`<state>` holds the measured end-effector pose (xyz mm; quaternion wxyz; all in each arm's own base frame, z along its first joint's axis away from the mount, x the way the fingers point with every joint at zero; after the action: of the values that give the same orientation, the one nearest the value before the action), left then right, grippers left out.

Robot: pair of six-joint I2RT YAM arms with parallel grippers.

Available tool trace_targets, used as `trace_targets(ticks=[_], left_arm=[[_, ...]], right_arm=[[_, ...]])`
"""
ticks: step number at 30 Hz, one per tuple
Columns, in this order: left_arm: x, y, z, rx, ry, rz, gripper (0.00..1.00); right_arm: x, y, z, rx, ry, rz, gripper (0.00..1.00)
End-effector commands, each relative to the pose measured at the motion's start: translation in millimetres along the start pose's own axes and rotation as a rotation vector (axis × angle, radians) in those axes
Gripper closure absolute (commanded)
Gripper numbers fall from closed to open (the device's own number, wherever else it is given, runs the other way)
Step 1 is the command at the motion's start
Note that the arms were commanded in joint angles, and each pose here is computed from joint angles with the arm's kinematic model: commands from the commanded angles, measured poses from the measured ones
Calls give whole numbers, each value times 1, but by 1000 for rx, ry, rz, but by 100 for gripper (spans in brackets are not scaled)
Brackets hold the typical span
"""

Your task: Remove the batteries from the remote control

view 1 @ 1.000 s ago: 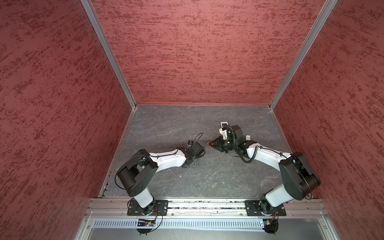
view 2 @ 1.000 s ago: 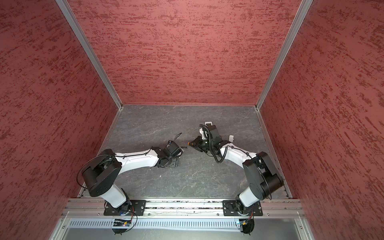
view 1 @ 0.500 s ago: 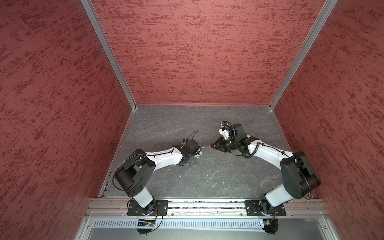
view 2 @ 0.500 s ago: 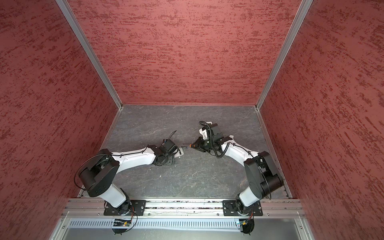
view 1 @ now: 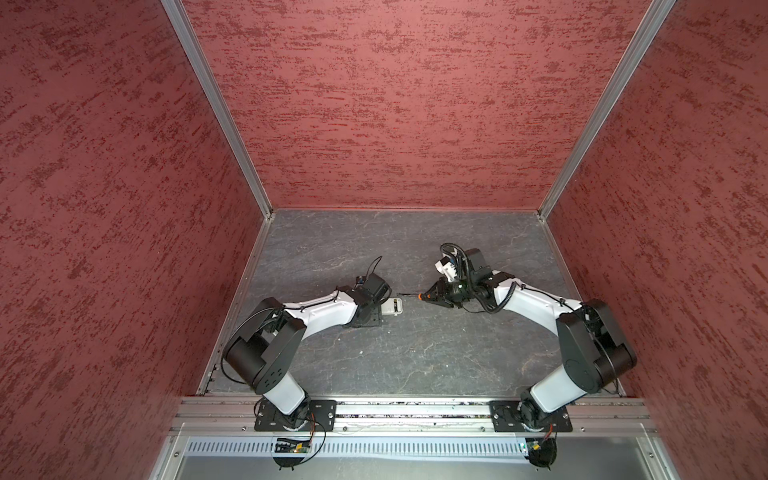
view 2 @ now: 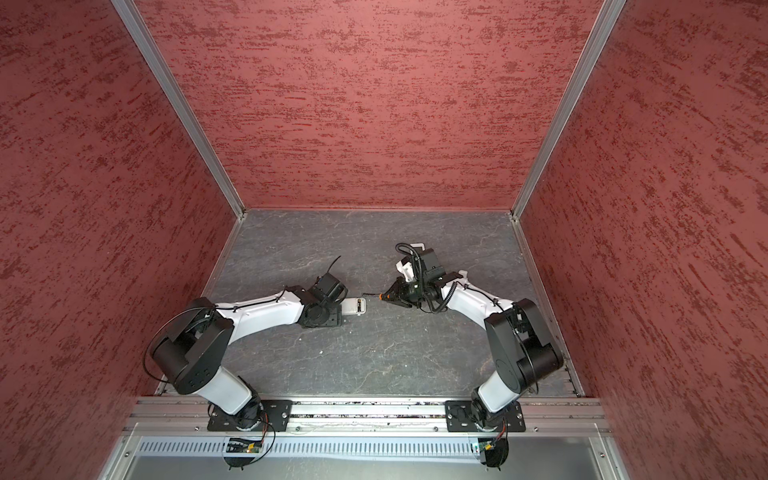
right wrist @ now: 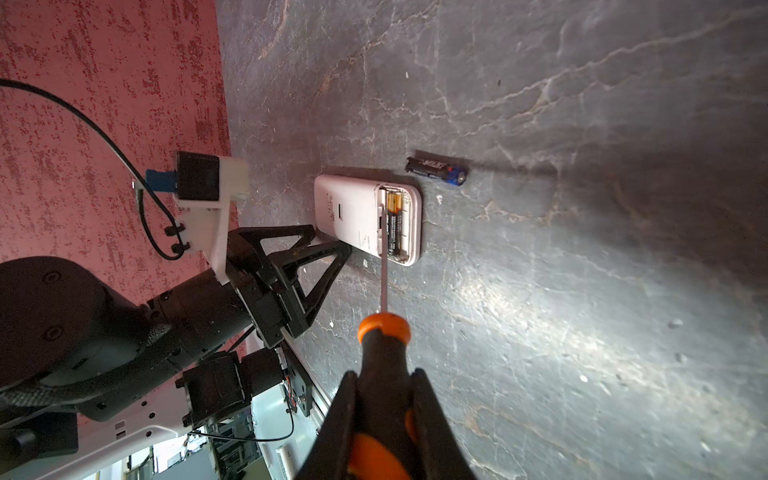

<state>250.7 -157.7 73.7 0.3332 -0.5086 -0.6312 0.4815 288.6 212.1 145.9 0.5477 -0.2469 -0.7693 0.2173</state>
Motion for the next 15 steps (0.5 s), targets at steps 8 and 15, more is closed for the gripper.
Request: trace_targets(ticks=[8, 15], left_arm=[[5, -3, -6, 45, -66, 85, 25], [9, -20, -17, 47, -129, 163, 28]], right_arm=[[-2, 1, 1, 14, -15, -20, 100], [-2, 2, 2, 22, -17, -21, 100]])
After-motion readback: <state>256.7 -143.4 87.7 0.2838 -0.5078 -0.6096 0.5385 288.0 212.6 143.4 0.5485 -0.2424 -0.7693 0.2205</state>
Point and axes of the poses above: each gripper's point midway between its finger pads, its own y axis out along the fingers, its own x axis along the line the jaws close on, z = x × y, the point moved 6 cm from there along -y, back along the fingers, and after that the axes turned 12 degrees about -y, right-handed, at the moved point
